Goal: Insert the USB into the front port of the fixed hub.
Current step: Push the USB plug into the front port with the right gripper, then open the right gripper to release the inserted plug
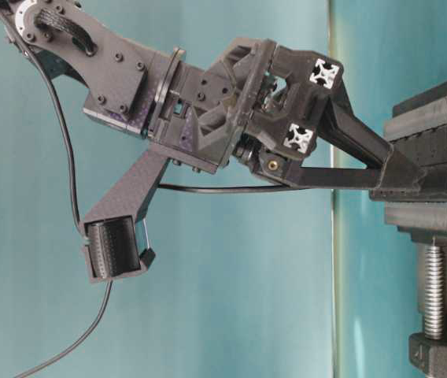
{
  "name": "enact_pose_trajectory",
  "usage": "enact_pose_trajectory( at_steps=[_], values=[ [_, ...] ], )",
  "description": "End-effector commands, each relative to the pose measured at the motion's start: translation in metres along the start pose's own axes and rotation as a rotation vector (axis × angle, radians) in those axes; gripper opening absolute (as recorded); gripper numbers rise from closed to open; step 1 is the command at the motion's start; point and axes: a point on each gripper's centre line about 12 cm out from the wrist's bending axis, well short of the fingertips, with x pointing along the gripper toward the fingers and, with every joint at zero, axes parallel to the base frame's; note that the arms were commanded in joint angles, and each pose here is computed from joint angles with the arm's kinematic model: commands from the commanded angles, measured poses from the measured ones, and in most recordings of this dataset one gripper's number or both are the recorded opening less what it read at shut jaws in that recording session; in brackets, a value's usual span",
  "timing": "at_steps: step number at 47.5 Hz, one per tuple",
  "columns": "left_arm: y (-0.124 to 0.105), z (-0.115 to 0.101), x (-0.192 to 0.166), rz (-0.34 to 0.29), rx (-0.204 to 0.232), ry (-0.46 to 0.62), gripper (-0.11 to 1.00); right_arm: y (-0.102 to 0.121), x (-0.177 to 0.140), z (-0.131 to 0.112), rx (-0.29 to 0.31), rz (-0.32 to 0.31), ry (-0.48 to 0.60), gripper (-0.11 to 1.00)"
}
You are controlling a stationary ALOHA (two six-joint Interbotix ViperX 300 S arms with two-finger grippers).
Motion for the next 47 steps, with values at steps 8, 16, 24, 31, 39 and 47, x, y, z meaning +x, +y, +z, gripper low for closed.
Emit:
enact_pose_trajectory(
  at_steps=[8, 16, 24, 31, 39, 47],
  values=[
    [-0.001, 0.01, 0.0, -0.005, 0.002, -0.033, 0.0, 0.006, -0.003, 0.002, 0.001, 0.009, -0.008, 0.17],
    [-0.001, 0.013, -0.003, -0.006, 0.0, -0.047, 0.0, 0.006, -0.009, 0.008, 0.004, 0.008, -0.019, 0.42],
    [-0.002, 0.015, -0.005, -0.007, 0.002, -0.058, 0.0, 0.002, -0.021, 0.013, -0.003, -0.013, -0.002, 0.67],
    [-0.002, 0.014, -0.004, -0.007, 0.002, -0.056, 0.0, -0.001, -0.028, 0.015, -0.009, -0.024, -0.015, 0.67],
    [-0.002, 0.015, -0.005, -0.007, 0.002, -0.058, 0.0, -0.002, -0.03, 0.015, -0.006, -0.024, -0.02, 0.67],
    [-0.002, 0.015, -0.005, -0.007, 0.002, -0.058, 0.0, -0.003, -0.033, 0.016, -0.005, -0.024, -0.037, 0.67]
  ],
)
